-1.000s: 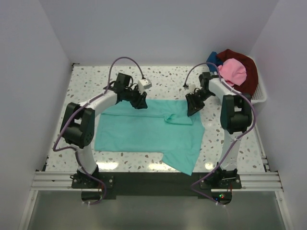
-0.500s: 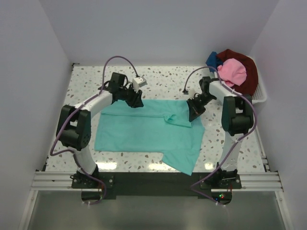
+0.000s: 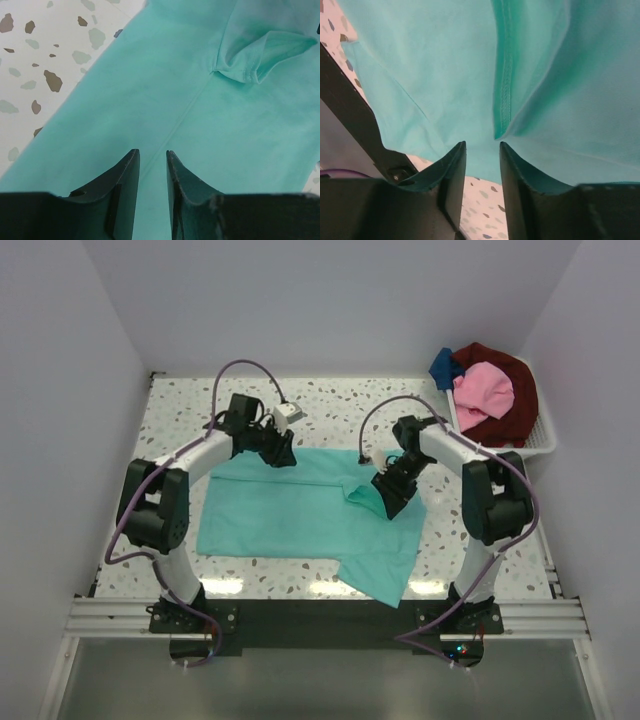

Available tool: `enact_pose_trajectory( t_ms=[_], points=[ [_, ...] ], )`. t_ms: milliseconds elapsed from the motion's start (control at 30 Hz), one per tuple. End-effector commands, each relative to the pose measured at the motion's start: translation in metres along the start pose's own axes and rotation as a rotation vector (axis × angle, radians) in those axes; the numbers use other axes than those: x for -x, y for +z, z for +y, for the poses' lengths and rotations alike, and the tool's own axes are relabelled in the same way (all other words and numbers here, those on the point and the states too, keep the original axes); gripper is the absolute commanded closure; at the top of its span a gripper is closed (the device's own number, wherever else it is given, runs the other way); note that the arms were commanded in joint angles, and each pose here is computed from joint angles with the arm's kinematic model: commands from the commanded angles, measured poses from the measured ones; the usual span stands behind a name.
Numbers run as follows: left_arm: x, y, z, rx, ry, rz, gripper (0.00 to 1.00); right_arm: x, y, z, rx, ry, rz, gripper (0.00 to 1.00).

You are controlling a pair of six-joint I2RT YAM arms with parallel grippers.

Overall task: Fold and stack the t-shirts
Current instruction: Fold the tshirt

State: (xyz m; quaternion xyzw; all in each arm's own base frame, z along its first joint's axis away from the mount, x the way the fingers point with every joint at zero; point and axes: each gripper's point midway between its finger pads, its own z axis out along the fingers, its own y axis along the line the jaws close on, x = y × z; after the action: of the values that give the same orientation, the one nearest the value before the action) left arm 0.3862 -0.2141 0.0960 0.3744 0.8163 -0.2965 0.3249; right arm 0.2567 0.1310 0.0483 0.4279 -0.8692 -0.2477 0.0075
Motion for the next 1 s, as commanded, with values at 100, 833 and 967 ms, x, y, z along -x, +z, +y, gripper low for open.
enact_pose_trajectory(
  t_ms=[100,833,967],
  points=[
    [0.003,-0.012,0.003,0.014,-0.011,-0.023,0.67,0.027,-0.041,-0.001,-0.088,-0.122,-0.089,0.6],
    [-0.009,-0.042,0.047,0.094,-0.149,-0.04,0.66,0.083,0.011,-0.03,-0.321,0.004,-0.127,0.87],
    [-0.014,-0.046,0.047,0.097,-0.146,-0.035,0.66,0.07,0.019,0.003,-0.223,-0.059,-0.086,0.86]
  ],
)
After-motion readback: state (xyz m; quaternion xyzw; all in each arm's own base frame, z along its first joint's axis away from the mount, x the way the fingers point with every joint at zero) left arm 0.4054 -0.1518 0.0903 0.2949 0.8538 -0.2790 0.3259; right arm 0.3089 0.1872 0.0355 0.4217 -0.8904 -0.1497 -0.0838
